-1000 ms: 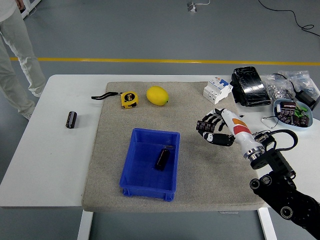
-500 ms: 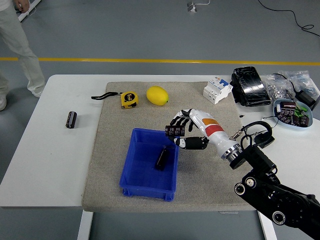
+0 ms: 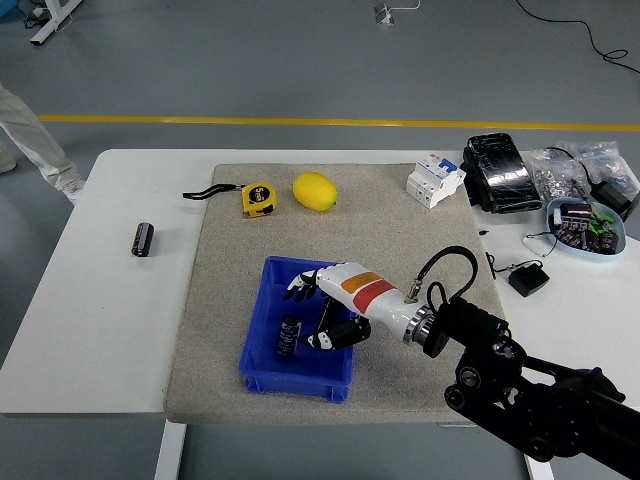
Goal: Pick up the battery,place it into the box
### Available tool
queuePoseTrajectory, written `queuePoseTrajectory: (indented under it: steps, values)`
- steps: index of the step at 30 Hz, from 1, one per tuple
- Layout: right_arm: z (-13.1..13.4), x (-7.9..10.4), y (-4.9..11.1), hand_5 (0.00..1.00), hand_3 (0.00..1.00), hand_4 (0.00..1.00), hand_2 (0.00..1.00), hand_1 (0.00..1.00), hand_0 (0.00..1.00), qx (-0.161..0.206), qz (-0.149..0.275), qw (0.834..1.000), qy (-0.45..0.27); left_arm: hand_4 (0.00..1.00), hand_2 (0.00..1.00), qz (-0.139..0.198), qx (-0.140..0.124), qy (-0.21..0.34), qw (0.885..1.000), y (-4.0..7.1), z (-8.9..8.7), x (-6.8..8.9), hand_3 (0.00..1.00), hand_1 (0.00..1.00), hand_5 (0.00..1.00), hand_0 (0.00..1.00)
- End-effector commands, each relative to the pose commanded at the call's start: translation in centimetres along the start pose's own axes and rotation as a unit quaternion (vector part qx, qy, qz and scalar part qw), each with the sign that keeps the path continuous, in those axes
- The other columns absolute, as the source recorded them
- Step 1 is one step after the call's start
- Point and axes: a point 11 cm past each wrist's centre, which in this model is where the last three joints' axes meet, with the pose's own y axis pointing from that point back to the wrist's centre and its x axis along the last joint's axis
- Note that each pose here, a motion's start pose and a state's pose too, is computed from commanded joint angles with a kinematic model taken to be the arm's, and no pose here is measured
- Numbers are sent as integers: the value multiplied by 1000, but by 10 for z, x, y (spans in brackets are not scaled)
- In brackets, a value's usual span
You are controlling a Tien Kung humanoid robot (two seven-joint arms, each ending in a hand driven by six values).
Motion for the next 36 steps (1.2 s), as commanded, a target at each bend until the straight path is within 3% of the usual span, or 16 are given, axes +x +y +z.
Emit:
queuePoseTrajectory:
  steps: [1, 17, 26, 36]
  values:
    - [2, 1, 1, 204, 891, 977, 809, 711, 742, -3, 1, 1000, 1, 674, 696, 0, 0, -1, 1000, 0, 0, 0, 628, 670, 634, 736]
    - [26, 13, 15, 219, 871, 977, 794, 700, 723, -40, 36, 998, -24, 676, 696, 0, 3, -4, 1000, 0, -3, 0, 628, 670, 634, 736]
    - [28, 31, 14, 246, 858, 998, 784, 692, 713, -41, 62, 997, -31, 676, 696, 0, 5, -8, 1000, 0, -3, 0, 628, 669, 635, 737]
    - [61, 66, 33, 249, 858, 998, 784, 693, 713, -91, 127, 986, -57, 675, 696, -1, 2, -4, 1000, 0, 0, 0, 629, 669, 635, 737]
